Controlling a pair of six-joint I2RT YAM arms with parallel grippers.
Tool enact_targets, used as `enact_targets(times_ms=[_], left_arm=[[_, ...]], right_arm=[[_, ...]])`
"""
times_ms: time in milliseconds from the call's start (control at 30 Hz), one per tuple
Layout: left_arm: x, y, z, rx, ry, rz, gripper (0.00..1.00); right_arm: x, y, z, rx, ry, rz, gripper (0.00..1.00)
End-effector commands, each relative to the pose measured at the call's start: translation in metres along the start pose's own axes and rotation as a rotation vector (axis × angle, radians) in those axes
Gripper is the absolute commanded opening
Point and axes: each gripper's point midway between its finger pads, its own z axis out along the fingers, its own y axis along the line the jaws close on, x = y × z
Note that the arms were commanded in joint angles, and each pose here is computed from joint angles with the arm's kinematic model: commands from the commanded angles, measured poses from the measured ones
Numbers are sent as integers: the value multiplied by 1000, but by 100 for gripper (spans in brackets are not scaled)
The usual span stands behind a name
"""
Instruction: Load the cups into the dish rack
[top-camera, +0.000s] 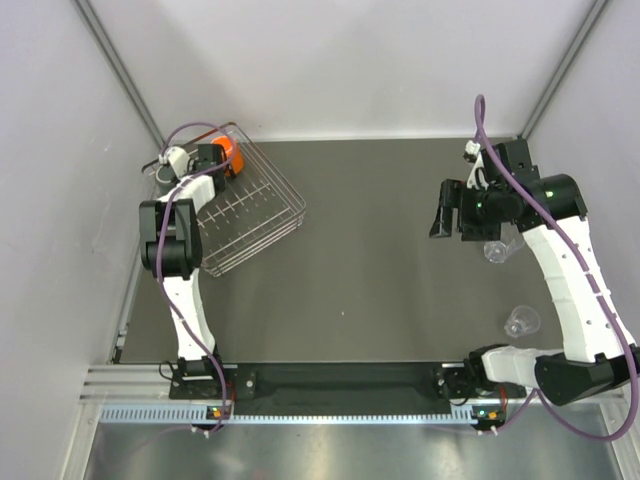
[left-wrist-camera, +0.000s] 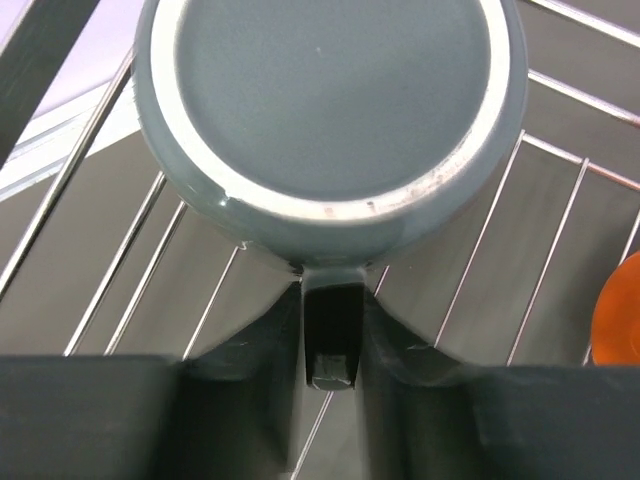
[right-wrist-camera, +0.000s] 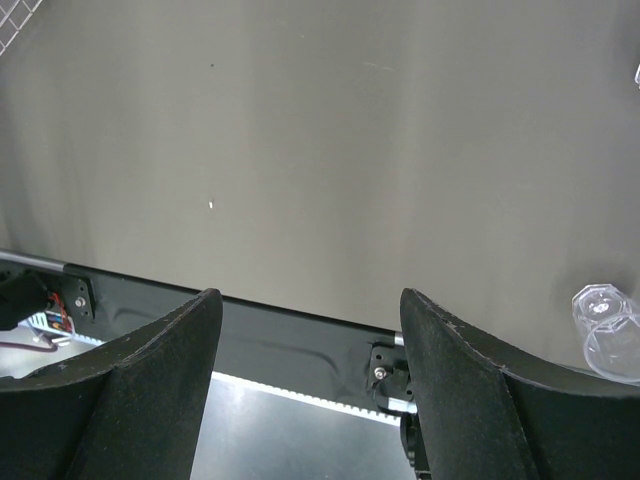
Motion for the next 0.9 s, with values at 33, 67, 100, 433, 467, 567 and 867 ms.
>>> enact_targets(times_ms=[33, 67, 100, 433, 467, 567, 867], left_arm=[[-30, -10, -8, 18, -57, -87, 42], [-29, -10, -8, 20, -52, -89, 46], [-28, -11, -10, 28, -45, -89, 52], [-45, -19, -35, 78, -40, -95, 76], [-46, -20, -39, 82, -36, -98, 77], [-55, -25, -53, 129, -23, -129, 86], [-82, -34, -136, 255, -22, -165, 96]], right_arm=[[-10, 4, -10, -14, -41, -12, 72], [-10, 4, -10, -15, -38, -10, 72], [-10, 4, -10, -14, -40, -10, 72], [-17, 5, -15, -12, -63, -9, 72], [-18, 6, -17, -14, -68, -5, 72], [-20, 6, -20, -14, -78, -1, 72], [-27, 14, -36, -45, -127, 21, 72]])
